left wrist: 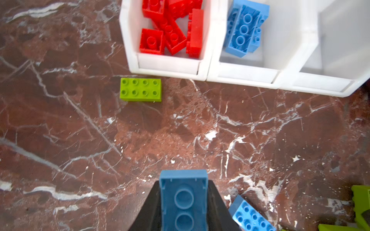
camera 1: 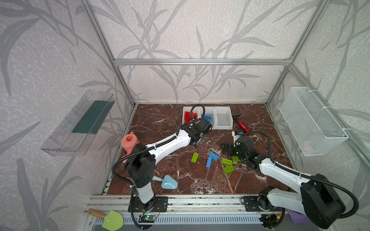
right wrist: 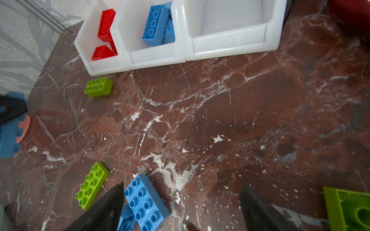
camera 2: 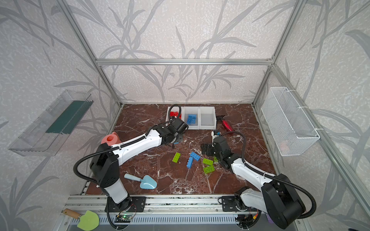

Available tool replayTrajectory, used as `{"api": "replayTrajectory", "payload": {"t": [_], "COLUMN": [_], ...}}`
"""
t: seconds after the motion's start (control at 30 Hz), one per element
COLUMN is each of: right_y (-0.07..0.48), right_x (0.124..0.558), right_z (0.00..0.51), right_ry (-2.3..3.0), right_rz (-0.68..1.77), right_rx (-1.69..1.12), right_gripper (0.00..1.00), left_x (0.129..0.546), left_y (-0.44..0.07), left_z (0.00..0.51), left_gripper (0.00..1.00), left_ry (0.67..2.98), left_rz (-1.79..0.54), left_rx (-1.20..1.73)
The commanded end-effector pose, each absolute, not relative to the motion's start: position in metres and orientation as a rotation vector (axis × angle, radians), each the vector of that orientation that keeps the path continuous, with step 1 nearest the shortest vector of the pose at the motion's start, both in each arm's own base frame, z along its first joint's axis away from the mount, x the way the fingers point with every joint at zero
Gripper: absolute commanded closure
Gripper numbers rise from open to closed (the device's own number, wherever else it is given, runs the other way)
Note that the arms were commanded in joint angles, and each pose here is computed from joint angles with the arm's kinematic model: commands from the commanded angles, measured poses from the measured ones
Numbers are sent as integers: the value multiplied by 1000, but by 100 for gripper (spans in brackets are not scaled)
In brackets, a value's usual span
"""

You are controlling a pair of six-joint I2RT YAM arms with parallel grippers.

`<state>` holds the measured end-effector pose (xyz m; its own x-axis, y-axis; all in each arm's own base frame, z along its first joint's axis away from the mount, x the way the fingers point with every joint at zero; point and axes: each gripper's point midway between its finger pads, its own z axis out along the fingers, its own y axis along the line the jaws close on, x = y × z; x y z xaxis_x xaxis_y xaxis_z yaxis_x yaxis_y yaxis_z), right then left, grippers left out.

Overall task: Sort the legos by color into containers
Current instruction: 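Grasp a blue brick with the left gripper and carry it to the middle compartment, then drop the blue brick with the left gripper while the right gripper reaches out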

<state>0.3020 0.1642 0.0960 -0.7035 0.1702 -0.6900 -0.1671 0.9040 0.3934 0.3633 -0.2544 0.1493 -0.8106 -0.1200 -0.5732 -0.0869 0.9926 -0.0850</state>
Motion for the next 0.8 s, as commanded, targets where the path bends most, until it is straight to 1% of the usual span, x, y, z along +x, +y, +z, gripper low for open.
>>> {"api": "replayTrajectory", "payload": {"t": [0.0, 0.2, 0.47, 0.77], "right_y": [168, 168, 172, 176], "right_x": [301, 300, 299, 299], "right_z": [104, 106, 108, 104], "right_ry": [2243, 2223, 2180, 2185], "right_rz": [596, 616, 668, 695], "right_rx": [2, 11, 9, 12], "right_gripper": [8, 8, 8, 8], "left_x": [388, 440, 504, 548], "left_y": [-258, -284, -309, -325], "left_z": [158, 170, 161, 137], "left_gripper": [76, 75, 75, 75], "left_ry": [2521, 2495, 2463, 2434], "left_rz": [-31, -91, -138, -216], "left_rx": [-43, -19, 35, 62]}}
